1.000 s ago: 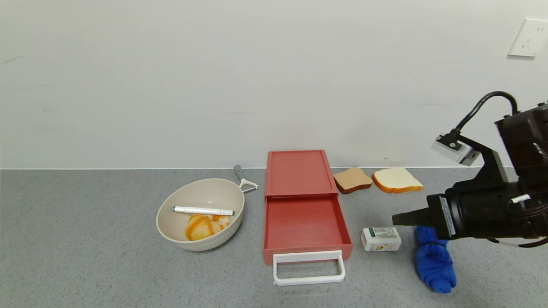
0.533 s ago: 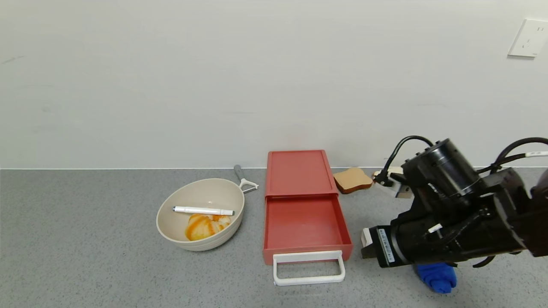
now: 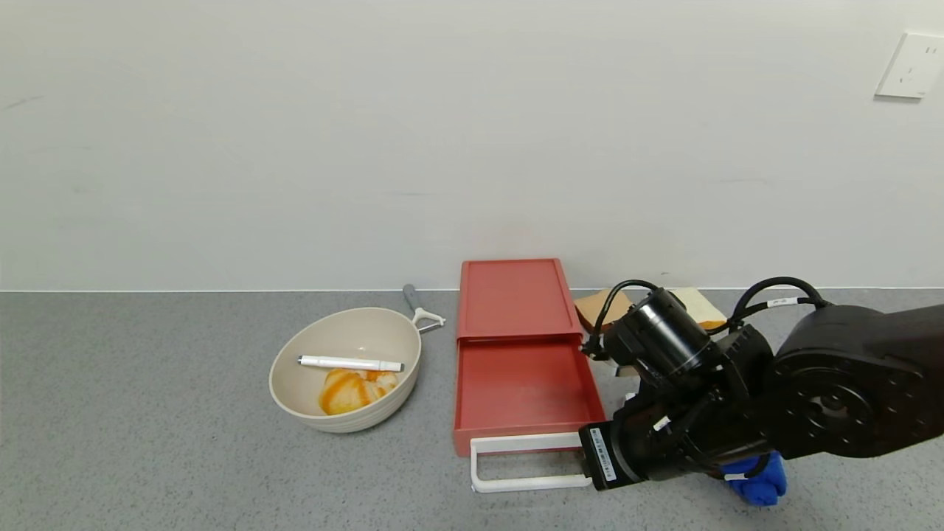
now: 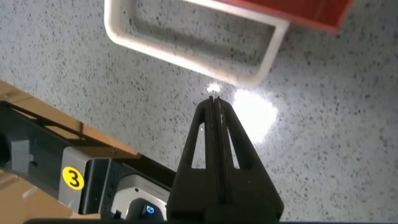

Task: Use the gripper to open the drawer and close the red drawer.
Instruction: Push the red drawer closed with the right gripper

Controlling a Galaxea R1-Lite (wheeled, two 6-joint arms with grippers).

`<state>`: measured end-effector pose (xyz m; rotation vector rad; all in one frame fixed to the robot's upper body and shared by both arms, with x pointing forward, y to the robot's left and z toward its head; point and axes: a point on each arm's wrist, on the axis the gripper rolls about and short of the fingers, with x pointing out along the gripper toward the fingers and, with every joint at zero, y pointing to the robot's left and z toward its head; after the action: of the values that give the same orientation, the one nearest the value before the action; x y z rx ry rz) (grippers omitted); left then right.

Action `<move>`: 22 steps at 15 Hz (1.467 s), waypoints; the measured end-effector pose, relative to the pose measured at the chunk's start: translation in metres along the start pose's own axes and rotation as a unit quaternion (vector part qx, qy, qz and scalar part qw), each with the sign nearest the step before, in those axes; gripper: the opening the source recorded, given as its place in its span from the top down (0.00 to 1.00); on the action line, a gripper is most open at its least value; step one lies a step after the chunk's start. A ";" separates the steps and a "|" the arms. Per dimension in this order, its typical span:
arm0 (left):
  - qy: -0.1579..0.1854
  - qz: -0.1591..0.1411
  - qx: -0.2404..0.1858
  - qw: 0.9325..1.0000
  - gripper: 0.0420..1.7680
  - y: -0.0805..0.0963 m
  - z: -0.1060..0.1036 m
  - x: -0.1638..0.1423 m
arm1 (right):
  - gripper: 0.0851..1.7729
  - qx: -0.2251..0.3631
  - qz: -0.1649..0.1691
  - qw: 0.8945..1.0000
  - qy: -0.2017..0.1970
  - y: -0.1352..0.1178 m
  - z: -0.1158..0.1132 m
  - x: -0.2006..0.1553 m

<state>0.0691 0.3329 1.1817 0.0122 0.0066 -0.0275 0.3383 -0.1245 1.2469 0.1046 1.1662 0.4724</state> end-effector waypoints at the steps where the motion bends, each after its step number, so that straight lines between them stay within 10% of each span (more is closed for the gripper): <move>1: 0.000 0.000 0.000 1.000 0.03 0.000 0.000 0.000 | 0.98 0.000 -0.001 1.000 0.000 0.001 0.003 0.004; 22: 0.000 0.000 0.000 1.000 0.03 0.000 0.000 0.000 | 0.98 0.001 -0.019 1.000 -0.022 0.008 0.029 0.060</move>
<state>0.0691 0.3329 1.1817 0.0122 0.0066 -0.0273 0.3808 -0.0879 1.2100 0.0941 1.1247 0.4335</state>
